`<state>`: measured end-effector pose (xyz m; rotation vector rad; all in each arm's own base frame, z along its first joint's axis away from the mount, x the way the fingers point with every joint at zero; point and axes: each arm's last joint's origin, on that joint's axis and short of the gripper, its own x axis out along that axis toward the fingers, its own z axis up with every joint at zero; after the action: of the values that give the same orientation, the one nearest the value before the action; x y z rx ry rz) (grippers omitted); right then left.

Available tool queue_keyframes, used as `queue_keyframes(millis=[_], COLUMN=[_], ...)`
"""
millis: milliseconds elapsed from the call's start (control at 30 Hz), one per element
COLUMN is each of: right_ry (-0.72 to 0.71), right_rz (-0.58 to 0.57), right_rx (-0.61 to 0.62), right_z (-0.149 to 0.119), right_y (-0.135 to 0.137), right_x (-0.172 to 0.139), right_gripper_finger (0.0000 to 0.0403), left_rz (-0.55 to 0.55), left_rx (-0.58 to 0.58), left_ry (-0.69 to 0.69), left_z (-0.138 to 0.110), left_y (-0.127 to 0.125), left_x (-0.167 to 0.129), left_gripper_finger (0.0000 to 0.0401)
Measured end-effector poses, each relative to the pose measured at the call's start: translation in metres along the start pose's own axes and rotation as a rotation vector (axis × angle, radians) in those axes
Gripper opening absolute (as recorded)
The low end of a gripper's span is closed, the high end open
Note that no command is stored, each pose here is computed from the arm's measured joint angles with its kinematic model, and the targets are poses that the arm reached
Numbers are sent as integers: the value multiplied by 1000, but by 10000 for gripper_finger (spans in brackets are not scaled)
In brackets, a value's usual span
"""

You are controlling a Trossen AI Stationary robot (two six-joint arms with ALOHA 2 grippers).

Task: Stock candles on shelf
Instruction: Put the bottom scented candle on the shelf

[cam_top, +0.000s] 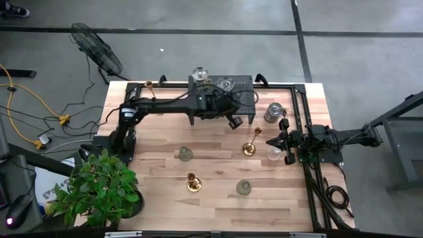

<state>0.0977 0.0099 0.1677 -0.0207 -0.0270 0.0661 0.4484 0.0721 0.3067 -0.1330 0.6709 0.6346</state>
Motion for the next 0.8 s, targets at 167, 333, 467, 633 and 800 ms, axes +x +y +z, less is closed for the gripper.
queue_keyframes(millis=[167,333,467,633,800], right_ry=[2,6,6,5,4], right_rz=[0,0,0,0,0], right_rx=[0,0,0,0,0], right_z=[0,0,0,0,0], right_y=[0,0,0,0,0], right_x=[0,0,0,0,0], right_gripper_finger=[3,3,3,3,3], left_rz=[70,91,62,42,32], left_rx=[-132,-178,-177,-164,-146], left_ry=[-37,-39,-27,-36,-28], left_z=[-6,-7,-8,-7,-9], left_y=[4,6,5,3,5], left_x=[-3,-4,-4,-2,10], left_gripper_finger=[6,6,6,6,6])
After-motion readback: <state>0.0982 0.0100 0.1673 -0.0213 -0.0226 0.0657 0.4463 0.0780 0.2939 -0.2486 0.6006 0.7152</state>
